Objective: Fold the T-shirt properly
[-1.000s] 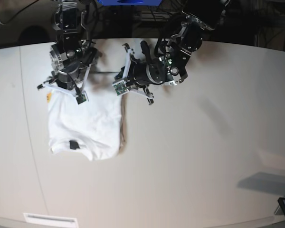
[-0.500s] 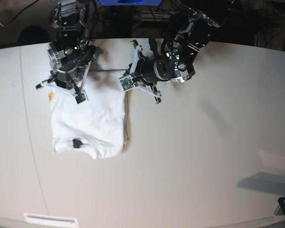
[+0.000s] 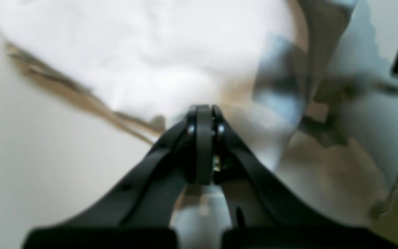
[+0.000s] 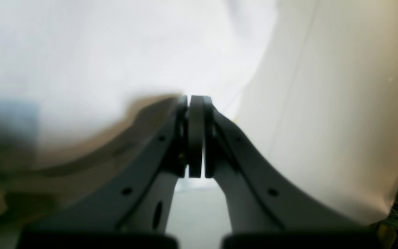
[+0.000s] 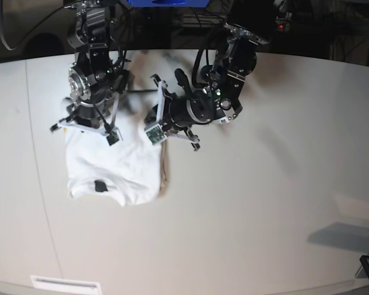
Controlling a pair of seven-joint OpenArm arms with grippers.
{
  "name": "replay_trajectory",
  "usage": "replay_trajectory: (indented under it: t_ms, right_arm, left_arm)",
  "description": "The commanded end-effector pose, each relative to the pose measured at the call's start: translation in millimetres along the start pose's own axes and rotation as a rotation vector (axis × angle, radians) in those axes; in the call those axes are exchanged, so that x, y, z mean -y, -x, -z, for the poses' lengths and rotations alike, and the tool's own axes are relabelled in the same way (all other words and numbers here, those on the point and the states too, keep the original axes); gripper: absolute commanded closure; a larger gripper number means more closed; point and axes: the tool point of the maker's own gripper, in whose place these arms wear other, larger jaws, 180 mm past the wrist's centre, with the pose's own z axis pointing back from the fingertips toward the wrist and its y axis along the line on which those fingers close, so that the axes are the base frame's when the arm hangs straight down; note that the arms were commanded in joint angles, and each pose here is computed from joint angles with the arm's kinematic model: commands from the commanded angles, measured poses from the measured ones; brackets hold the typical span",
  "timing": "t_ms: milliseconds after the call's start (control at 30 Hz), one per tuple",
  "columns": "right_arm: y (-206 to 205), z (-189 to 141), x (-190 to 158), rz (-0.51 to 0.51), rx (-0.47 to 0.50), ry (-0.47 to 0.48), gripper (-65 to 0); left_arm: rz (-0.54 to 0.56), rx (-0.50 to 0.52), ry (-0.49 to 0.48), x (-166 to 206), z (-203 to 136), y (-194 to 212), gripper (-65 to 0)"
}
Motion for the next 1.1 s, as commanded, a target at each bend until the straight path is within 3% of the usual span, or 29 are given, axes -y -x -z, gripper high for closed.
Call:
replay_trajectory:
  t_ms: [0,267,467,633,1067]
  right_arm:
    - [-2,0,1,0.011,0.006,0.008,-0.1]
    - [6,2,-7,0.003,-0.015,-0.010,-0.1]
    - [-32,-14,31,0.044,0.100,0.080,-0.1]
    - [-57,-13,50,0.057,0.151,0.117,-0.1]
    - [-81,35,33,-0.003,0.152,0.051,-0.1]
  left_arm:
    - [0.003,0.016,0.004,-1,-1,-3,0.0]
    - [0.012,-0.082,-0.016,-14,-12,39,0.0]
    - [0.092,-0.004,-0.112,-38,-41,6,0.0]
    - [0.079,0.059,-0.196,-69,-54,-19,0.0]
    - [-0.020,0.101,-0.113,-86,2,-61,0.0]
